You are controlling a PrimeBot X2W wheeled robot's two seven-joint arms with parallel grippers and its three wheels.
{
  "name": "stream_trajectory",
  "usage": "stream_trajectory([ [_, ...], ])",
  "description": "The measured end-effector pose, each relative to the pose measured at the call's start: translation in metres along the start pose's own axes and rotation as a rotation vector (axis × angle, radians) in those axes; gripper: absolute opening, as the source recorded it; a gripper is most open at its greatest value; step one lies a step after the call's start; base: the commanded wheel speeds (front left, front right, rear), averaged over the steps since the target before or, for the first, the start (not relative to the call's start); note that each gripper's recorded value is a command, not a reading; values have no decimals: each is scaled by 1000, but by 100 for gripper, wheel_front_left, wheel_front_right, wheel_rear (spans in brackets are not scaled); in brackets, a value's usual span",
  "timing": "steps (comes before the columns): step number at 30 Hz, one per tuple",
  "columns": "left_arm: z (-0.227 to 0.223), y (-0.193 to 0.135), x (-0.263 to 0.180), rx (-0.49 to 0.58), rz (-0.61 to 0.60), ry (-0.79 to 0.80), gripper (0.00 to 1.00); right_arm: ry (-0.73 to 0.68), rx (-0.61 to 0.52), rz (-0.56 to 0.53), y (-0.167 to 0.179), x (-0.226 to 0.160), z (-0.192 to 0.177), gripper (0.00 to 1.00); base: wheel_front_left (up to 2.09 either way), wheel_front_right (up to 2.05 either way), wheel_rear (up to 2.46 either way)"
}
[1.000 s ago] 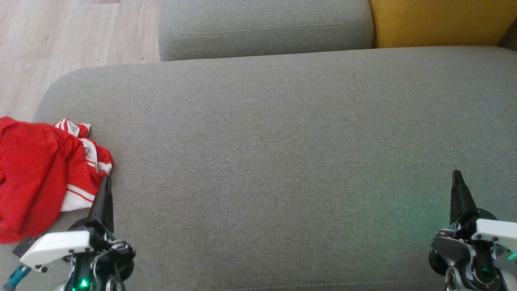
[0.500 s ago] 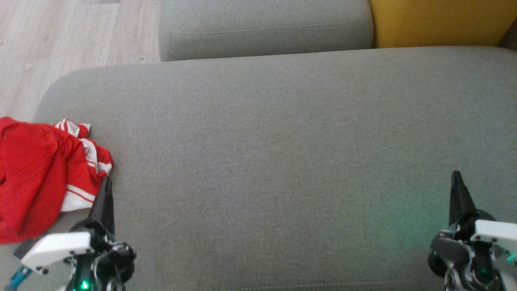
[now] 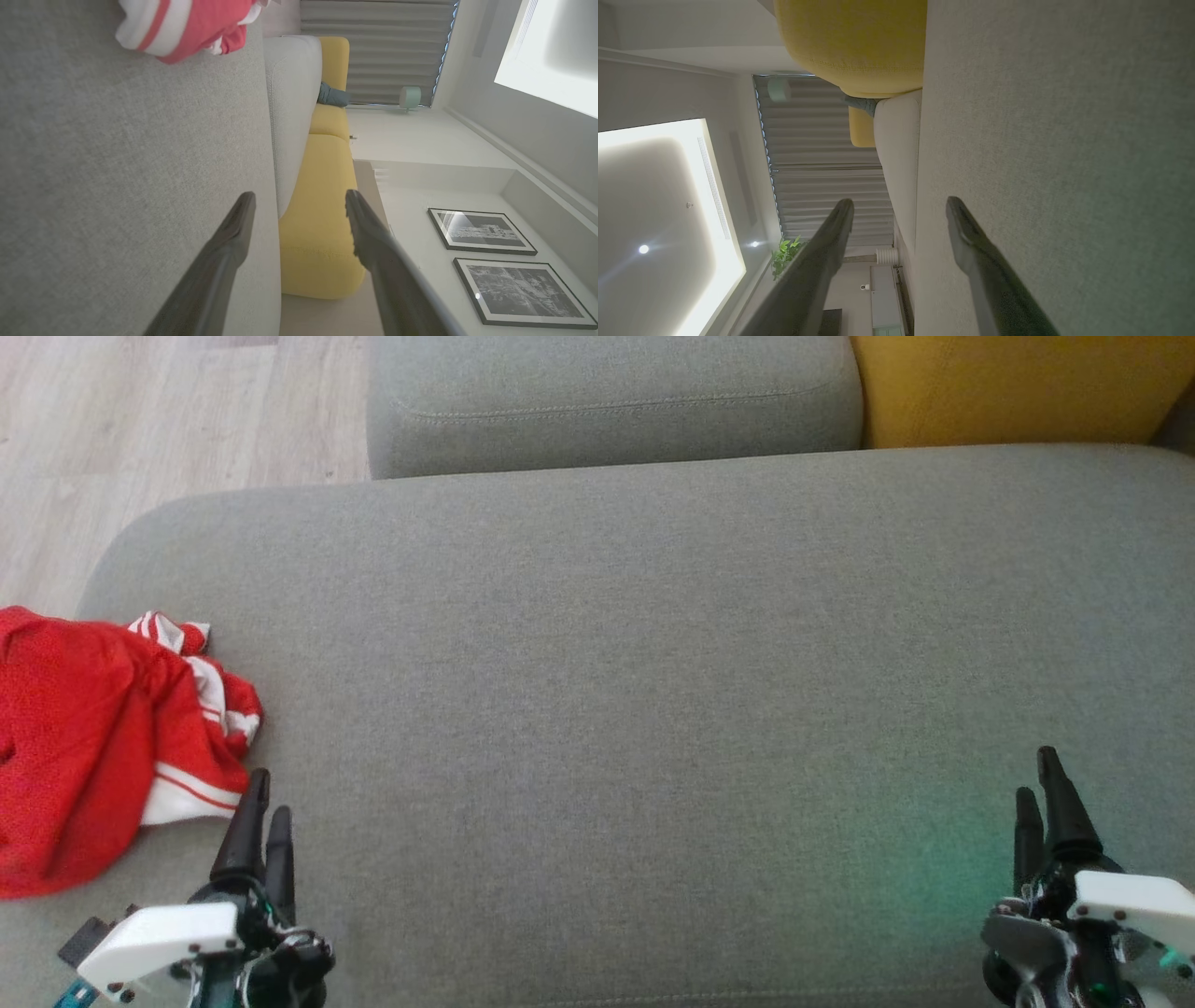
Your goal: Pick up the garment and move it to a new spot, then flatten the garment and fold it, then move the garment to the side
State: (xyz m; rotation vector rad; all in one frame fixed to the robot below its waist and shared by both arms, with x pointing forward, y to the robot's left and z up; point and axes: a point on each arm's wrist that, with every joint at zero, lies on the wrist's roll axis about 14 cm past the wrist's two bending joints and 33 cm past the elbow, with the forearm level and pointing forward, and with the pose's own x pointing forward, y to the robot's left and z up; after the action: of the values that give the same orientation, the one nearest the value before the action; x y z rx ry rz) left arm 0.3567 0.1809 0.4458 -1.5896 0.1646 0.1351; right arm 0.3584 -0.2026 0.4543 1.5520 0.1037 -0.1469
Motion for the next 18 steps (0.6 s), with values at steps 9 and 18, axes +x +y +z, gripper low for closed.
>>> stream_trajectory([
  [9, 0, -13, 5, 95, -35, -11, 100, 7, -105, 17, 6, 1, -5, 100, 0, 0, 0],
  [18, -1, -26, 7, 213, -71, -22, 100, 7, -264, 53, 20, 4, -2, 100, 0, 0, 0],
])
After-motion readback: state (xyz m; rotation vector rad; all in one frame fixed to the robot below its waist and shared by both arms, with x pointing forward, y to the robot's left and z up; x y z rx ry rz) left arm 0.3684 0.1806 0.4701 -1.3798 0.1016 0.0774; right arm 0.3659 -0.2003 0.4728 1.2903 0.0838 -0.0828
